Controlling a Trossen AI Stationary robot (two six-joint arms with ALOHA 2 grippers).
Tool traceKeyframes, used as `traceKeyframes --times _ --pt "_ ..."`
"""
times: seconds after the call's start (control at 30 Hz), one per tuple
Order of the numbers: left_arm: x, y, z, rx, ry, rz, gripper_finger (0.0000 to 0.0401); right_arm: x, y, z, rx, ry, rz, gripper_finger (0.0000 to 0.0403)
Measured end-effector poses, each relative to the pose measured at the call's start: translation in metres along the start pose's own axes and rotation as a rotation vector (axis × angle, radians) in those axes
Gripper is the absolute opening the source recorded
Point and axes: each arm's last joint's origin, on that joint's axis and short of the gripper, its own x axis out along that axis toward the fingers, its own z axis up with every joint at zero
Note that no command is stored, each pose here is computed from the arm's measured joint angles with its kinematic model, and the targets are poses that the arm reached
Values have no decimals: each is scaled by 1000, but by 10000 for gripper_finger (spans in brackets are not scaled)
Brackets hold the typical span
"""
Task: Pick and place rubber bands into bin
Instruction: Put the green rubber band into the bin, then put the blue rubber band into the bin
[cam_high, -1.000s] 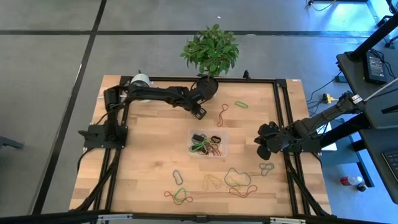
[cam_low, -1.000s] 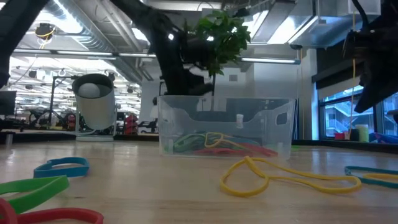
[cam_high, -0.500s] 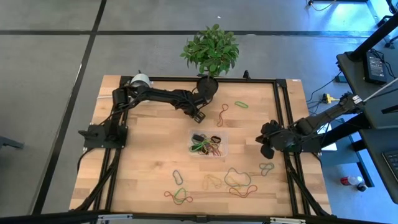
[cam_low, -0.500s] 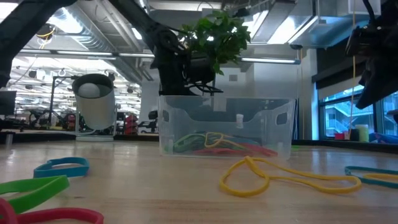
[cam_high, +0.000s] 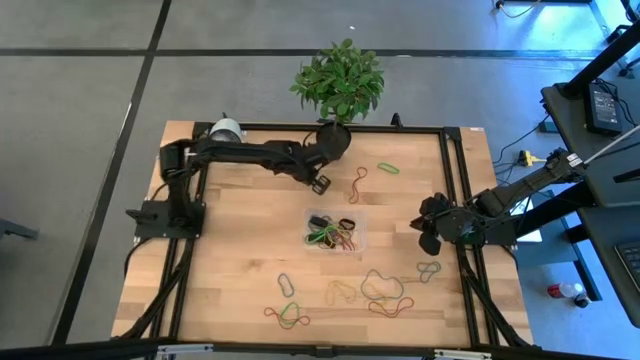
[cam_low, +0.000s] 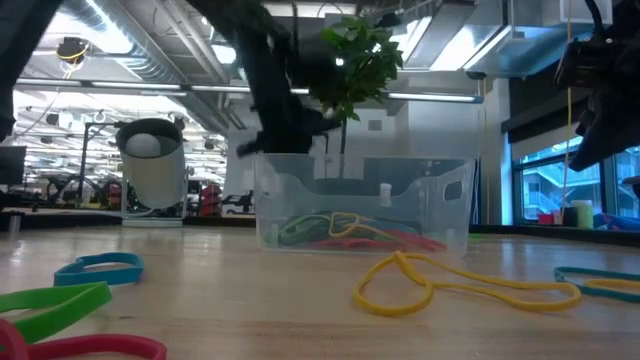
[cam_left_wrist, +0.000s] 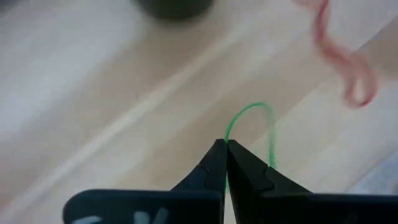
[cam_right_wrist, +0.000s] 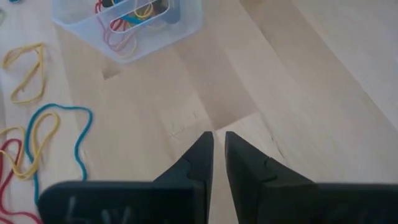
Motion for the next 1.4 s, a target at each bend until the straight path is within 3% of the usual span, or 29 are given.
traceKeyframes --times 0.23,0.43,0.67,0.9,1.0,1.13,1.4 --pt "-70 -31 -15 110 -160 -142 2 0 2 2 -11 -20 23 45" --pt "-94 -73 -47 238 -182 -257 2 0 4 3 -26 -35 37 45" --pt "-76 -103 -86 315 -100 -222 2 0 4 4 -26 -37 38 45" --pt "-41 -98 -92 200 -2 -75 2 0 6 5 -18 -51 53 45" --pt "-30 -94 -89 156 57 -80 10 0 6 5 -24 -53 56 45" --pt "-20 -91 -86 95 145 -119 39 0 7 6 -8 -62 67 45" --pt "-24 -89 -80 66 143 -159 119 0 7 6 -6 -62 67 45"
